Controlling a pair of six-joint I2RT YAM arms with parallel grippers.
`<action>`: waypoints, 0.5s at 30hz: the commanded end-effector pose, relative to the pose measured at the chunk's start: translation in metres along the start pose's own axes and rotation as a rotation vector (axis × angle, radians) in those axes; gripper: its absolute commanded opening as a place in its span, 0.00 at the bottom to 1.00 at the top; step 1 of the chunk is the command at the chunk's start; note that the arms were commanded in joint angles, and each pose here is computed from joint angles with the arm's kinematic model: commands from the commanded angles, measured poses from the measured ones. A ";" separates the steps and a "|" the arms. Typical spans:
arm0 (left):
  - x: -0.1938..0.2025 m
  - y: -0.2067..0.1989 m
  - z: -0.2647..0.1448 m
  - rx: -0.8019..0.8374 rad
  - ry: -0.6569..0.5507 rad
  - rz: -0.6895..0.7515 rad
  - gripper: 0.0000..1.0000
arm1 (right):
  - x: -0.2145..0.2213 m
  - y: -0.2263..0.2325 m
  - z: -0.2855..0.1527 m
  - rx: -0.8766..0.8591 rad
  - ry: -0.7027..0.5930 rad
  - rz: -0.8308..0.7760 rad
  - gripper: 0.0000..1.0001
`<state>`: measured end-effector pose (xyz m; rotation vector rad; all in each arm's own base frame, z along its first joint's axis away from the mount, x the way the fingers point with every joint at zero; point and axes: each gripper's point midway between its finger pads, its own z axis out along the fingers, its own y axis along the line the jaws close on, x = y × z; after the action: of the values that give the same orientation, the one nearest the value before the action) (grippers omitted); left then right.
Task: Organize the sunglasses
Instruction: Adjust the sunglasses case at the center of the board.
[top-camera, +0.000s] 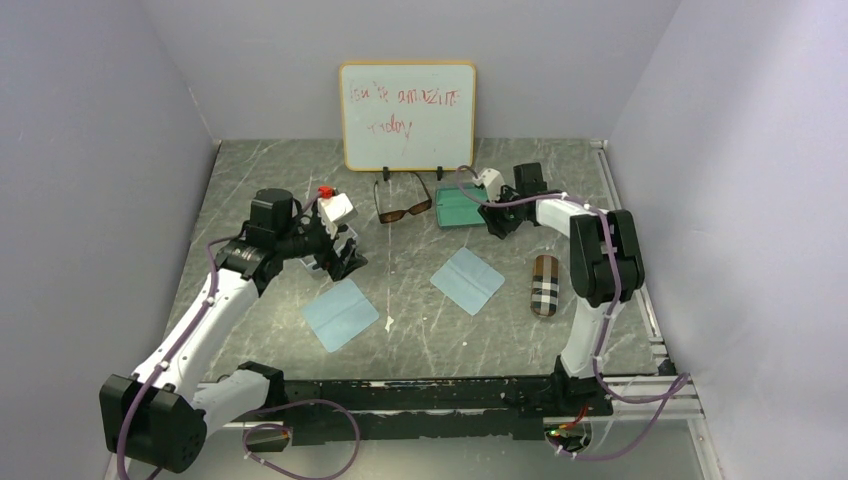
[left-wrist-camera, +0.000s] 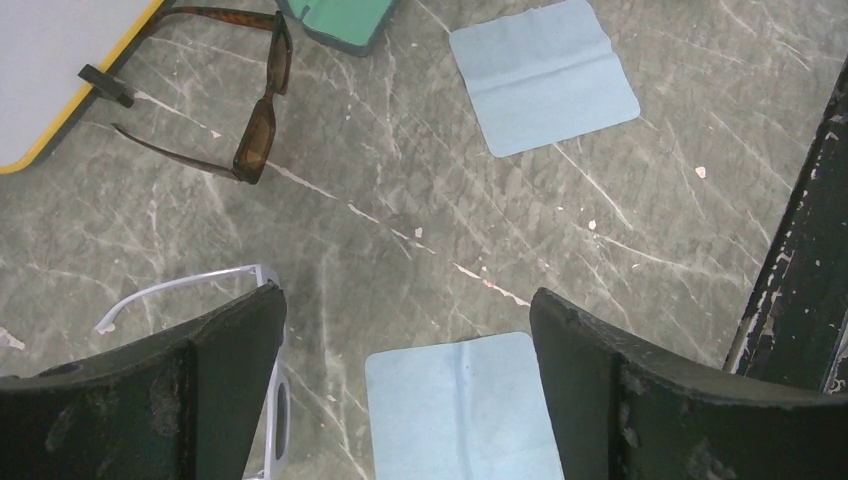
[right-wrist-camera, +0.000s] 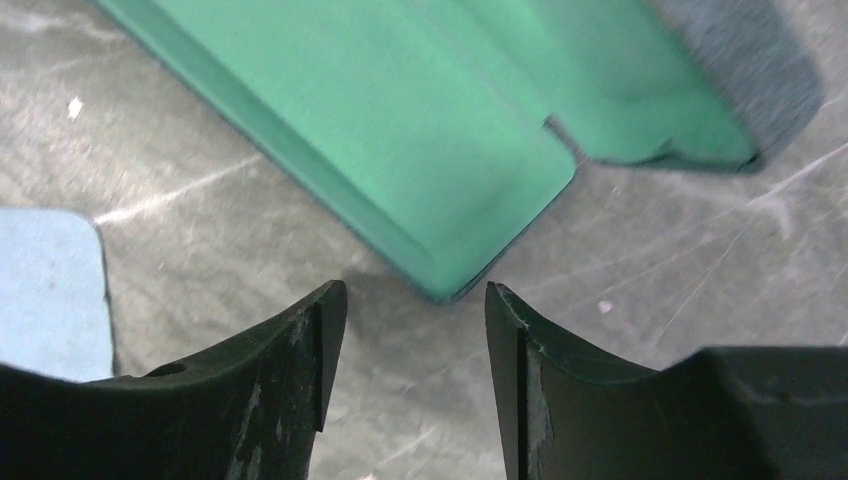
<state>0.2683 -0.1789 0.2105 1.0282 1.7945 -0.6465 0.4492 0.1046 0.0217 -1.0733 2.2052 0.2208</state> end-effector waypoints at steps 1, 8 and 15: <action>-0.013 0.003 0.001 0.004 -0.028 0.036 0.97 | 0.012 0.013 -0.026 0.000 0.067 0.024 0.58; -0.037 0.008 0.034 0.011 0.028 0.115 0.97 | -0.008 0.014 -0.089 0.070 0.044 0.099 0.60; -0.037 0.011 0.082 0.004 0.072 0.116 0.97 | -0.027 0.069 -0.116 -0.040 -0.050 0.106 0.60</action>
<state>0.3050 -0.2429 0.2078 1.1923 1.7942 -0.6076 0.3869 0.0926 0.1186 -0.9456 2.2153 0.2072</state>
